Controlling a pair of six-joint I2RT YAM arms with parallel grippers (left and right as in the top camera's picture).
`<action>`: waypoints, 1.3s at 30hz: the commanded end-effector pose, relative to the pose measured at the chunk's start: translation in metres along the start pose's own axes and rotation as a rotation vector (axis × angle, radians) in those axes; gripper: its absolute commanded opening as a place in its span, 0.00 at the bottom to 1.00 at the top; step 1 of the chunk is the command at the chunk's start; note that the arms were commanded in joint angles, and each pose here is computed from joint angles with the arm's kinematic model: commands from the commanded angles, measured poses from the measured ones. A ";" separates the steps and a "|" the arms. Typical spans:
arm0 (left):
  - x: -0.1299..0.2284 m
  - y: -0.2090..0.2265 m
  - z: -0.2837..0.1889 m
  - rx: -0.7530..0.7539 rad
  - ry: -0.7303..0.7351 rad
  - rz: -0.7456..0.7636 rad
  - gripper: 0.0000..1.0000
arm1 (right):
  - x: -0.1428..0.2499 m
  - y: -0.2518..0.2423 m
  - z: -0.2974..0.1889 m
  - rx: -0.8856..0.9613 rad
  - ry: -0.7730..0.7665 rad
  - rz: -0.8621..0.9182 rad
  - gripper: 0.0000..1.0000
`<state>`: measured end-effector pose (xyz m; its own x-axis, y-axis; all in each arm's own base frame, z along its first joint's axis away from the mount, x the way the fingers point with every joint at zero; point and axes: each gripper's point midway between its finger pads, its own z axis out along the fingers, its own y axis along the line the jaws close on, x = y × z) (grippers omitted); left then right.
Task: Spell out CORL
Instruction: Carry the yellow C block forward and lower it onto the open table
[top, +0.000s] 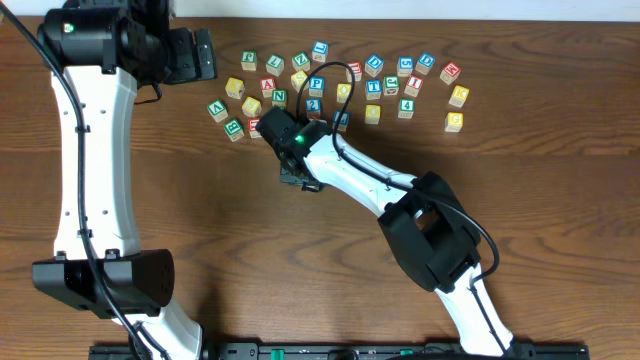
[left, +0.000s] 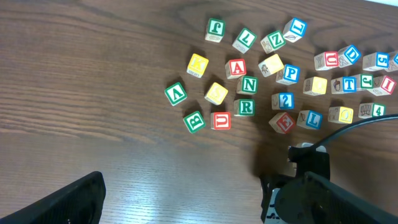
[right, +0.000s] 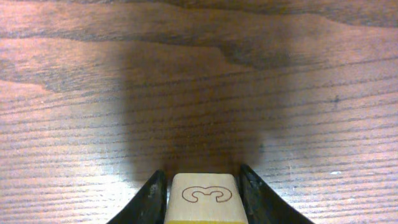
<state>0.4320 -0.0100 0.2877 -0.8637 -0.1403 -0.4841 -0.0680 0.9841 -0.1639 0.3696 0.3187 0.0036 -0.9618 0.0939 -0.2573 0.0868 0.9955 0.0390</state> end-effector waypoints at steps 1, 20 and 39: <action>0.003 0.004 0.008 -0.016 0.022 -0.008 0.98 | 0.002 -0.004 0.006 0.006 0.016 -0.008 0.40; 0.003 0.004 0.008 -0.016 0.022 -0.008 0.98 | -0.009 0.006 -0.027 -0.082 0.042 -0.181 0.46; 0.003 0.004 0.008 -0.016 0.022 -0.008 0.98 | 0.002 0.000 -0.016 -0.068 0.081 -0.187 0.35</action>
<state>0.4320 -0.0100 0.2877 -0.8637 -0.1399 -0.4842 -0.0676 0.9842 -0.1638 0.3620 0.3192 0.0106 -0.9805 -0.0937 -0.1727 -0.1047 0.9929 0.0559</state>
